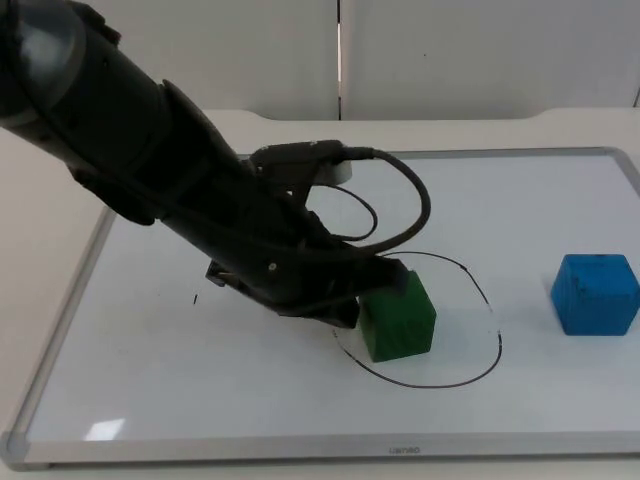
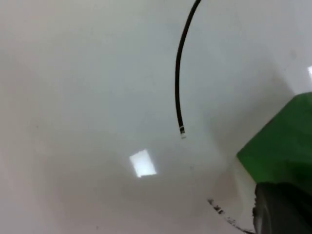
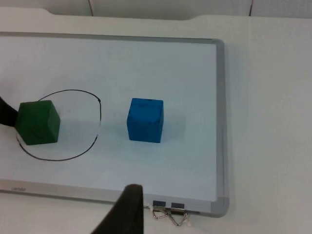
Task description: Push the two cubes into the marked area.
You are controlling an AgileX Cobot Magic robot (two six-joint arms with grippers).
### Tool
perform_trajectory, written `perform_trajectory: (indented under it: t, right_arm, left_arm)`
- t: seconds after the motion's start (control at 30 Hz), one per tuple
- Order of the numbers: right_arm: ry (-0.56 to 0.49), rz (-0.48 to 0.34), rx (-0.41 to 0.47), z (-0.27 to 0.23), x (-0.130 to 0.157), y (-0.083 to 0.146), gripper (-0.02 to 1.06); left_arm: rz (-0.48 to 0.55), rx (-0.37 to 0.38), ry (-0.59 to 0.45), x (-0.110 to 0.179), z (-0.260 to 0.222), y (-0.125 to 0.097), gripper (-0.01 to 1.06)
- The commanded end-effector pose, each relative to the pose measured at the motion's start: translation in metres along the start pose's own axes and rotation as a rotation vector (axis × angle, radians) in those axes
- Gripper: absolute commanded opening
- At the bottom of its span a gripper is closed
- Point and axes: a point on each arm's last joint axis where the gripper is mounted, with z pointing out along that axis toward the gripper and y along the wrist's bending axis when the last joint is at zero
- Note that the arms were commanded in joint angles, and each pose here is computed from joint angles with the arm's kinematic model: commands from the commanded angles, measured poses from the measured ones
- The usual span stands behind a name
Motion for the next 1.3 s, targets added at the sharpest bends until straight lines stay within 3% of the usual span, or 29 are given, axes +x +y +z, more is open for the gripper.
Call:
perform_trajectory:
  t: [0.0, 0.27, 0.47, 0.5, 0.63, 0.93, 1.27]
  right_arm:
    - [-0.003, -0.015, -0.022, 0.001, 0.001, 0.0, 1.05]
    - [-0.003, -0.031, -0.054, 0.001, 0.001, -0.001, 1.05]
    - [-0.003, -0.031, -0.054, 0.001, 0.001, -0.001, 1.05]
    - [-0.003, -0.031, -0.054, 0.001, 0.001, -0.001, 1.05]
    - [-0.003, -0.031, -0.054, 0.001, 0.001, -0.001, 1.05]
    - [-0.003, -0.031, -0.054, 0.001, 0.001, -0.001, 1.05]
    - [-0.003, -0.029, -0.05, 0.001, 0.001, -0.001, 1.05]
  left_arm:
    - [0.027, -0.007, -0.019, -0.005, -0.005, 0.001, 0.0]
    - [0.091, -0.002, -0.164, -0.031, -0.058, -0.005, 0.0]
    - [0.205, 0.04, -0.292, -0.044, -0.12, -0.029, 0.0]
    - [0.247, 0.056, -0.351, -0.046, -0.147, -0.039, 0.0]
    - [0.34, 0.08, -0.531, -0.043, -0.222, -0.061, 0.0]
    - [0.438, 0.064, -0.771, -0.021, -0.31, -0.078, 0.0]
    - [0.439, 0.035, -0.773, -0.003, -0.335, -0.079, 0.0]
